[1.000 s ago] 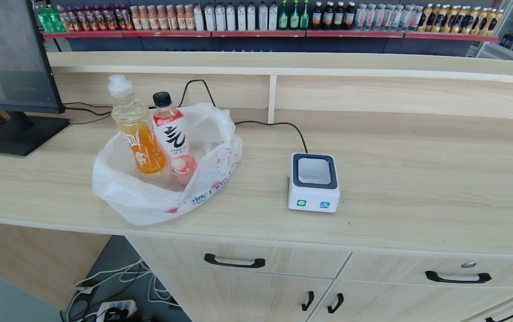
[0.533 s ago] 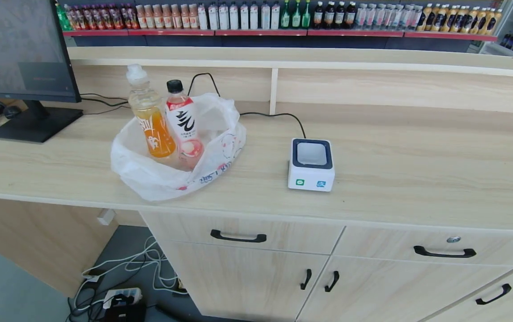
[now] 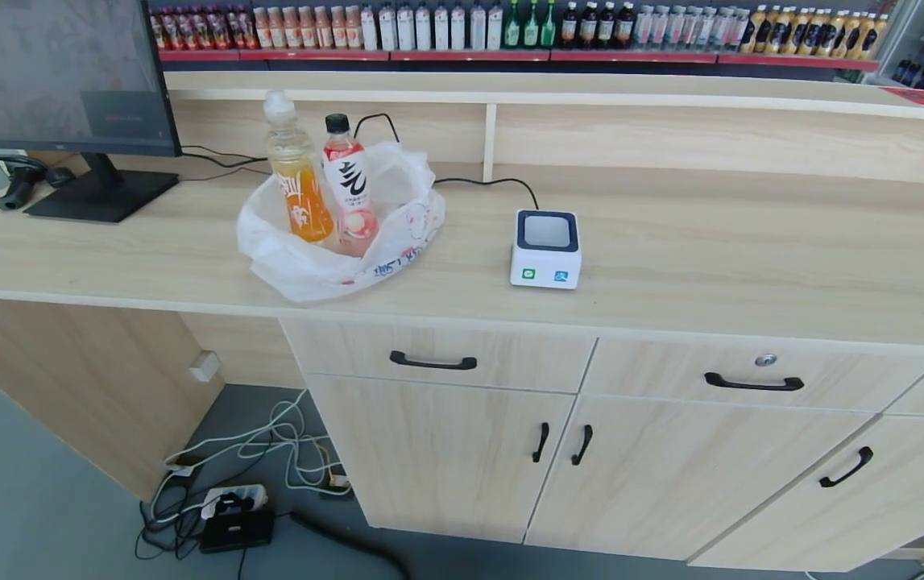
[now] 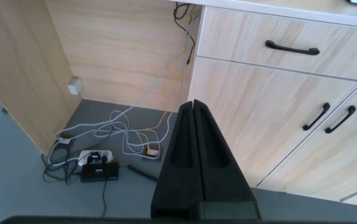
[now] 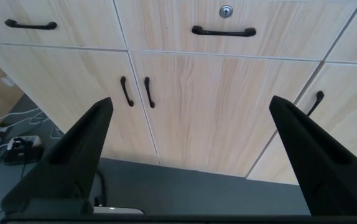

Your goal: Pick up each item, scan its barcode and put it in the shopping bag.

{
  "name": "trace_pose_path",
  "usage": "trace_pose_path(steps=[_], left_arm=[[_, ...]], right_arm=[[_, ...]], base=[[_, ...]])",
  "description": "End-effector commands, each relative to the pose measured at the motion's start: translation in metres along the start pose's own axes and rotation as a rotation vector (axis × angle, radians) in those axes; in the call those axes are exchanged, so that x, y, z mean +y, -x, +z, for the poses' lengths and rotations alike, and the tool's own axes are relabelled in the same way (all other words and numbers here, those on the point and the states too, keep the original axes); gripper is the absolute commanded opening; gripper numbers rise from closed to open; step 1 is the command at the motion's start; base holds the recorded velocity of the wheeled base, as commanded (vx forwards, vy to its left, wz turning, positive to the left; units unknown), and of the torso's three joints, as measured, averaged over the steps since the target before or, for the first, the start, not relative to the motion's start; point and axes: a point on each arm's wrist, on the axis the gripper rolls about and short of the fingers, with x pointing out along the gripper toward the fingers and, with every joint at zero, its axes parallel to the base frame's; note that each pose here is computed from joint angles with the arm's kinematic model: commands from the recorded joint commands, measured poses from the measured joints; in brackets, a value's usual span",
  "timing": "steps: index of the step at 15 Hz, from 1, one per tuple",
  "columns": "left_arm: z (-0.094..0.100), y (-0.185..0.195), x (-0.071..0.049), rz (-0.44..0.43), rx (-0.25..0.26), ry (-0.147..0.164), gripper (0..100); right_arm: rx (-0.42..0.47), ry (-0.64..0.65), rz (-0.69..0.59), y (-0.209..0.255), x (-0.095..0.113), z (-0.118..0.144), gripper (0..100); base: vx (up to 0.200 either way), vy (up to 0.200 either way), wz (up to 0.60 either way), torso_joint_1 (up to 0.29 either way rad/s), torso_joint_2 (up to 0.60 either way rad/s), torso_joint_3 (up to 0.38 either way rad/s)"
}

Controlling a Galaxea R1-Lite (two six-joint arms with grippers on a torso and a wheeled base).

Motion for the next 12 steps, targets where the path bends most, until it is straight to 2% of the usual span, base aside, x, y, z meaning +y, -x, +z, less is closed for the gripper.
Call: trace_pose_path(steps=[1,6,12], left_arm=[[0.0000,0.0000,0.0000,0.000,0.000,0.000,0],[0.0000,0.0000,0.0000,0.000,0.000,0.000,0],[0.0000,0.0000,0.0000,0.000,0.000,-0.005,0]], right_arm=[[0.001,0.001,0.000,-0.0001,0.0000,0.0000,100],[0.001,-0.001,0.000,-0.0001,0.0000,0.0000,100],[0.001,-0.001,0.000,-0.0001,0.0000,0.0000,100]], base=[[-0.200,0.000,0.00,0.007,0.00,0.002],[-0.200,0.000,0.00,0.001,0.00,0.000],[0.000,0.000,0.00,0.000,0.00,0.000]])
